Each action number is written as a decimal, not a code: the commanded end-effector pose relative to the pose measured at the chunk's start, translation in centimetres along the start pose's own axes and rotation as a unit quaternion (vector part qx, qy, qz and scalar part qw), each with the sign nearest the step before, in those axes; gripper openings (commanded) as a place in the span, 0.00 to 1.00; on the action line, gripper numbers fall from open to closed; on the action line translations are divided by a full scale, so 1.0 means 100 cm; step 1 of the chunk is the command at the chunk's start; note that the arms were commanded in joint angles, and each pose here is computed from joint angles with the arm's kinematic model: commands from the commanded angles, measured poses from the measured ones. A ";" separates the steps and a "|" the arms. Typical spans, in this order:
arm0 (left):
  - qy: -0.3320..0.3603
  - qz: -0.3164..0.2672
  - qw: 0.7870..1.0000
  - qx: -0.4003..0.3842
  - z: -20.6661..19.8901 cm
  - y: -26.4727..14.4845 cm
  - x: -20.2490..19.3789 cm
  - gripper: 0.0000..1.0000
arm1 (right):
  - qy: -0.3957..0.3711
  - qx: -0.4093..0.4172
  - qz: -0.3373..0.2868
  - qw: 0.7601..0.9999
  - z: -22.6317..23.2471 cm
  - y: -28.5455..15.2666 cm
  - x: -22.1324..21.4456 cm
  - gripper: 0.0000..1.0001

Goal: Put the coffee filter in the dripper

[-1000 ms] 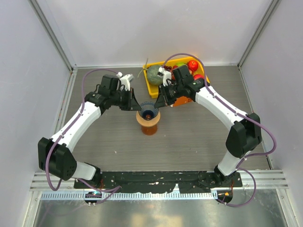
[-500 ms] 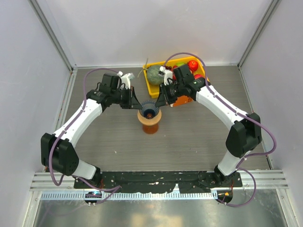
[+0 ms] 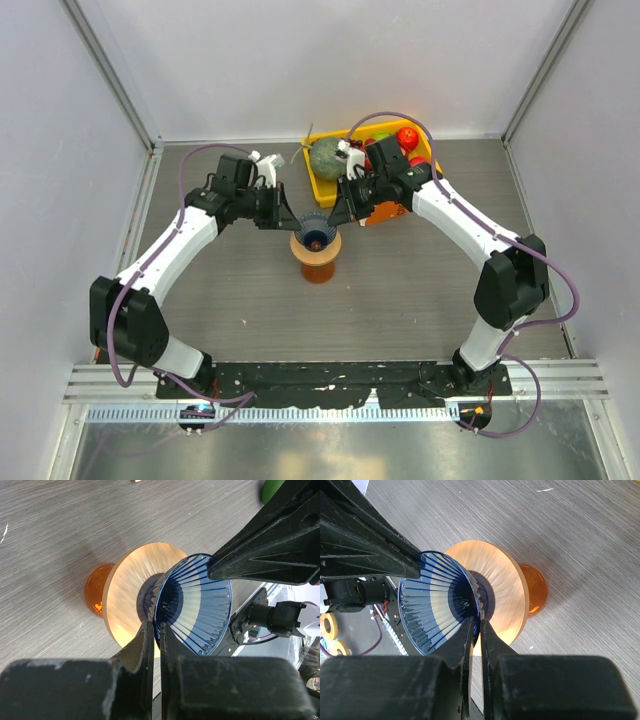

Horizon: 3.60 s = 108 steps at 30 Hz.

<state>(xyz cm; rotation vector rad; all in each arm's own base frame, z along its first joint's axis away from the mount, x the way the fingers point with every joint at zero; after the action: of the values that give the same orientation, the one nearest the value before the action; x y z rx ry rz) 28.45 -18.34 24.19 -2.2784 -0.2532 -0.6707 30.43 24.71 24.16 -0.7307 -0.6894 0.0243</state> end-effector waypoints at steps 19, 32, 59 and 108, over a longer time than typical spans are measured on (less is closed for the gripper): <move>0.033 -0.007 0.999 0.003 -0.006 -0.011 -0.002 0.26 | -0.034 0.019 0.000 0.999 0.013 -0.011 0.006 0.33; 0.063 -0.050 0.996 -0.035 -0.028 -0.038 0.022 0.72 | -0.071 0.051 -0.056 0.995 0.029 -0.046 0.037 0.81; 0.351 -0.166 0.919 -0.061 -0.027 -0.078 0.109 0.77 | -0.288 -0.202 -0.069 0.933 -0.078 -0.125 0.031 0.78; 0.390 -0.057 0.897 -0.199 0.016 0.167 0.145 0.33 | -0.230 -0.188 -0.092 0.950 -0.082 -0.150 -0.007 0.74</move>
<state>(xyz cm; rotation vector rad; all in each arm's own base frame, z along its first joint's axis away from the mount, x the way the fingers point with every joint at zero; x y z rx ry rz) 47.72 -28.87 19.86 -2.1815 0.1464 -1.7260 31.61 8.24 26.35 -1.0698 -1.1568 -0.0524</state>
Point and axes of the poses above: each gripper's point midway between its finger pads, its own y axis out along the fingers, its own z axis along the line the jaws close on, x = y × z, the point moved 7 cm from there along -y, back along the fingers
